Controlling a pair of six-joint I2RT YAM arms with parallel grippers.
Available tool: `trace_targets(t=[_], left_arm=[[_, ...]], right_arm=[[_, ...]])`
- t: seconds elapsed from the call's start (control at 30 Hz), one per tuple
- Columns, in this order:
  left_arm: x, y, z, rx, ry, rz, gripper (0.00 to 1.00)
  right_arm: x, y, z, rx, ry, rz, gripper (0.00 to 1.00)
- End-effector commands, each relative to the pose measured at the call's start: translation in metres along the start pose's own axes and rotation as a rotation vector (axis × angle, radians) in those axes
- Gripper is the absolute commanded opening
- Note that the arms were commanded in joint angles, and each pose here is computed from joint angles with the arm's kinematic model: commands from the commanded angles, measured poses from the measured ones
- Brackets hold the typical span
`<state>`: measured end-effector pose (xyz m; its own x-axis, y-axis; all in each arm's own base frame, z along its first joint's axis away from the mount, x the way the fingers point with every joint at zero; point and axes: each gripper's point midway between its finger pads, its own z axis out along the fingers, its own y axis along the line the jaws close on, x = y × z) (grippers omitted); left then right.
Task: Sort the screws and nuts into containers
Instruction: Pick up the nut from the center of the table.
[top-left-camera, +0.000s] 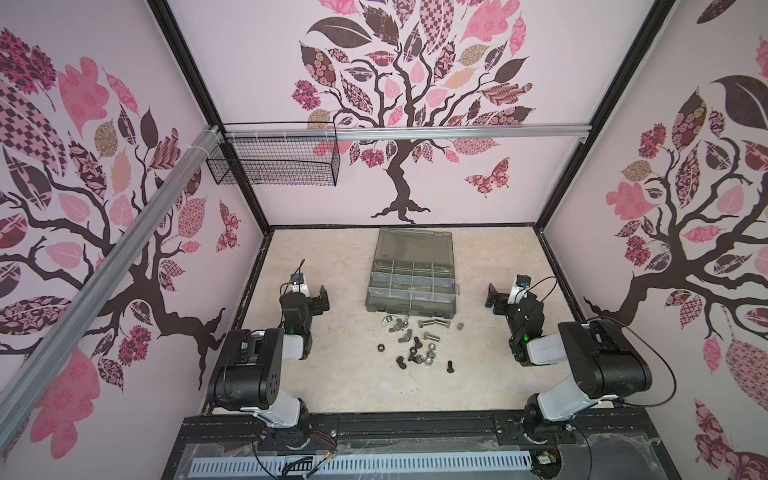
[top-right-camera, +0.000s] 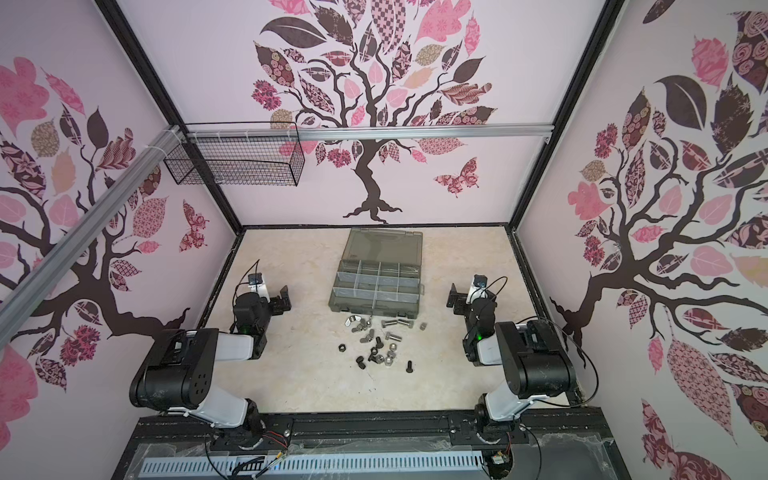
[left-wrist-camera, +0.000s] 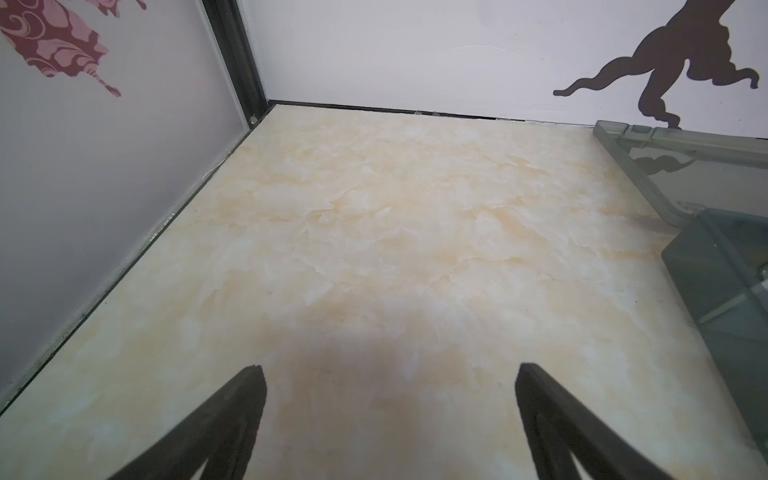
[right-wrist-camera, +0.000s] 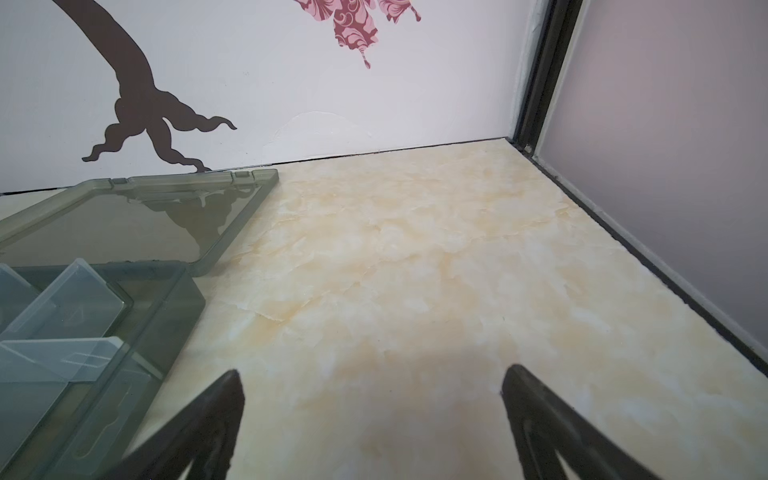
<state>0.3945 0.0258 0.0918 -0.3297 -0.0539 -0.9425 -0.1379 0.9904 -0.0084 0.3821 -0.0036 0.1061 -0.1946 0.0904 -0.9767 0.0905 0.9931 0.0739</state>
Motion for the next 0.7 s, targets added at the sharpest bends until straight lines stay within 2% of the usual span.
trace_targets(t=[0.0, 0.67], left_arm=[[-0.0095, -0.0008, 0.0043, -0.002, -0.023, 0.008, 0.98], [-0.0094, -0.001, 0.0061, -0.003, -0.017, 0.007, 0.98]], right_arm=[[-0.0076, 0.0013, 0.0028, -0.005, -0.021, -0.003, 1.0], [-0.0056, 0.0009, 0.0053, -0.009, -0.009, 0.003, 0.99]])
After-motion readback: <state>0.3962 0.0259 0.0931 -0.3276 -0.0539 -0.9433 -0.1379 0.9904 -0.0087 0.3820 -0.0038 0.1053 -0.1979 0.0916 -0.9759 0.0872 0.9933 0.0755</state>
